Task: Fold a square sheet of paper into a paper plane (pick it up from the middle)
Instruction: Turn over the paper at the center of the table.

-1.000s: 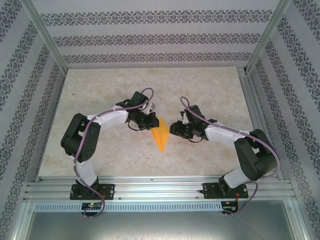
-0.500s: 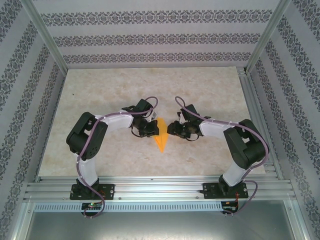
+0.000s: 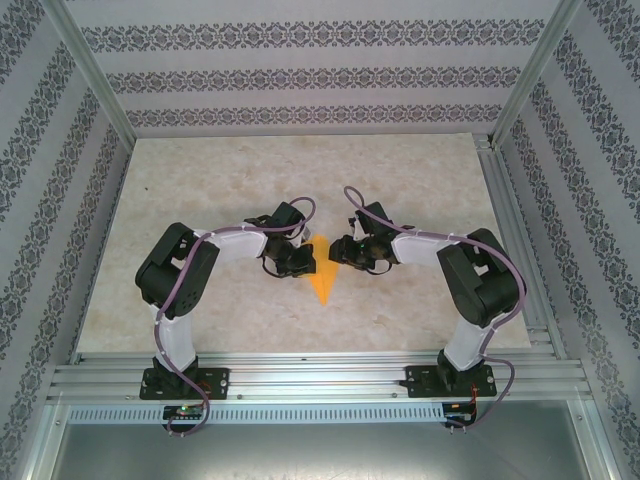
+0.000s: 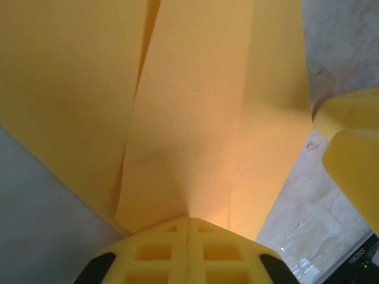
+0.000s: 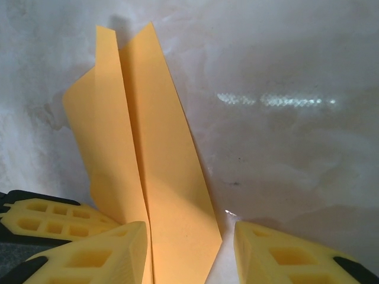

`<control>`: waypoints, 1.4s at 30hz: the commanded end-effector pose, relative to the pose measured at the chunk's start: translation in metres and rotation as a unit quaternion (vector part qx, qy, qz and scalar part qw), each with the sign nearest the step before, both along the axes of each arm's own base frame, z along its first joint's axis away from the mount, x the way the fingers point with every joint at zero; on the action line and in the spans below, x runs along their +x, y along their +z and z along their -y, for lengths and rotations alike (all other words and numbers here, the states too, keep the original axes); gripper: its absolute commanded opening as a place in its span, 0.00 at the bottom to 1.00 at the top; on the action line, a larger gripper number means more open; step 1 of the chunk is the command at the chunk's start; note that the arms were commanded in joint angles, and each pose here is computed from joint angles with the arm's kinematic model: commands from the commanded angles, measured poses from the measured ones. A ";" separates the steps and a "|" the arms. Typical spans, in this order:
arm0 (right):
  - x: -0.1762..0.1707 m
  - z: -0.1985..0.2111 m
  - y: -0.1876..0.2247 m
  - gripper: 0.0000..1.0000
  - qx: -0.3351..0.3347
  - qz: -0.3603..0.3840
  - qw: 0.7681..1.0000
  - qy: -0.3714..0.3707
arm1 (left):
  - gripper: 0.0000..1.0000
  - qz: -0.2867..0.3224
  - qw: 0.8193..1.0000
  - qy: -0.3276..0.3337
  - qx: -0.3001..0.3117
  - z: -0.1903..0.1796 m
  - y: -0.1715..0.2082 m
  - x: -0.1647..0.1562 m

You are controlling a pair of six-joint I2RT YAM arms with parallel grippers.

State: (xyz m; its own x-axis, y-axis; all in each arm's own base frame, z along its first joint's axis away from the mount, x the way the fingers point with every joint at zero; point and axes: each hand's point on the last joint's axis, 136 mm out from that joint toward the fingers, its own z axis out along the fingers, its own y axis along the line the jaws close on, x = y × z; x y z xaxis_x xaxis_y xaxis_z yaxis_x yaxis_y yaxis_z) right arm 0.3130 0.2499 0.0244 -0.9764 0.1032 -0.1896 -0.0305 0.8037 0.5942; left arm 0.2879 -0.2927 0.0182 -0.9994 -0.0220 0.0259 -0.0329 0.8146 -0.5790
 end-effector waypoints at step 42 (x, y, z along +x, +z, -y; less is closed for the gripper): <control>-0.015 -0.035 0.009 0.03 0.080 0.010 0.996 0.036 | 0.01 0.032 0.998 0.032 -0.035 -0.001 0.031 0.004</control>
State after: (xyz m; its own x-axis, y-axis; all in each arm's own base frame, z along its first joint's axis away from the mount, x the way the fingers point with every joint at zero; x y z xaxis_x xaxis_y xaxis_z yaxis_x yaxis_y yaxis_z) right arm 0.2985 0.2827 0.0230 -0.9825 0.0820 -0.1672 -0.0641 0.6940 0.7171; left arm 0.2858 -0.2906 0.0250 -0.9977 -0.0661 0.0169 -0.0627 0.7911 -0.6085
